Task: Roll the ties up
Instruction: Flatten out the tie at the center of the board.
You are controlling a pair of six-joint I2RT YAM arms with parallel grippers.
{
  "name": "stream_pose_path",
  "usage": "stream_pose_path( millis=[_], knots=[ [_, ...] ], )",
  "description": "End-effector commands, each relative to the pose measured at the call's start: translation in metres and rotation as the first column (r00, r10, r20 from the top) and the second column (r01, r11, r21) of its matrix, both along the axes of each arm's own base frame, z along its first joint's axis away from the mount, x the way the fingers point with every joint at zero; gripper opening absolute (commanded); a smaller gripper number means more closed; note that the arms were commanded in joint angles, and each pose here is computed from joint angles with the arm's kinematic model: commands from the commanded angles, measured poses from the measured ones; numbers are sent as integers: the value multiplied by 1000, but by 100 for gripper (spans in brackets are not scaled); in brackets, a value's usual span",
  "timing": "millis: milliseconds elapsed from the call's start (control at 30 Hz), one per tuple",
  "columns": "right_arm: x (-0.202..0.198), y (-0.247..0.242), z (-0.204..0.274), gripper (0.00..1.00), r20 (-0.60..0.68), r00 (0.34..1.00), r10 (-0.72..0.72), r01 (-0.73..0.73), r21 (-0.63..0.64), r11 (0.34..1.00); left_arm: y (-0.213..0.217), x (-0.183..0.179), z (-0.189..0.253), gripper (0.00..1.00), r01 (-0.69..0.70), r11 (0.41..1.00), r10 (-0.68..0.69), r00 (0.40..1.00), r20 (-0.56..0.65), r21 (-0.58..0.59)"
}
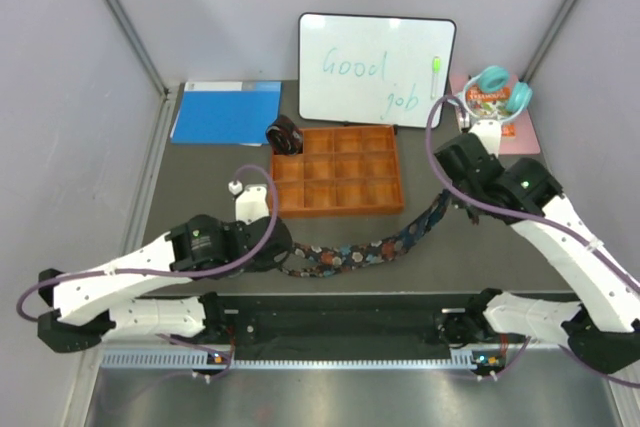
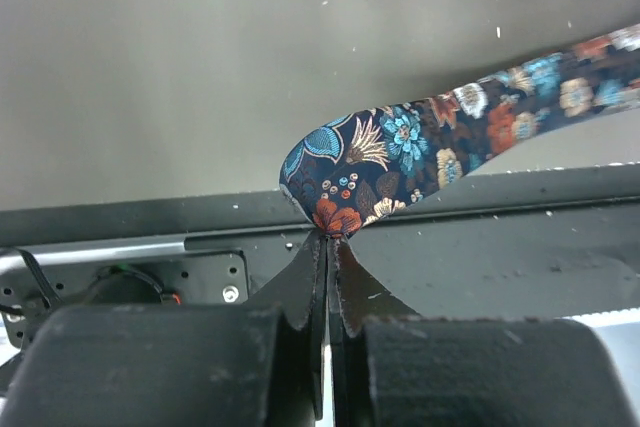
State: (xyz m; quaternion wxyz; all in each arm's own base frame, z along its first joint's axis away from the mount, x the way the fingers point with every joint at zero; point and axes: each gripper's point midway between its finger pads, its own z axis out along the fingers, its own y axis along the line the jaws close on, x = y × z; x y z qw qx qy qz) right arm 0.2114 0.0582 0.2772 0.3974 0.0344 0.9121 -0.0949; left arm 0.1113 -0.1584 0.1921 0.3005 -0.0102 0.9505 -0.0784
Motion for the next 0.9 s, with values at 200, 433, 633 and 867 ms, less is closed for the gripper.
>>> stream_pose_path(
  millis=[200, 433, 633, 867],
  knots=[
    [-7, 25, -129, 0, -375, 927, -22, 33, 23, 999, 54, -26, -38, 0, 89, 949, -29, 980, -196, 302],
    [-2, 40, -140, 0, -419, 907, 45, -26, 52, 998, 21, -24, -57, 62, 107, 926, -14, 968, -251, 361],
    [3, 37, -153, 0, -475, 876, 81, -56, 67, 996, -62, 1, -28, 89, 224, 961, -208, 972, -112, 162],
    [9, 20, -188, 0, -556, 829, 70, 8, 136, 991, -157, 6, -33, 66, 416, 909, -416, 909, -26, 2]
  ],
)
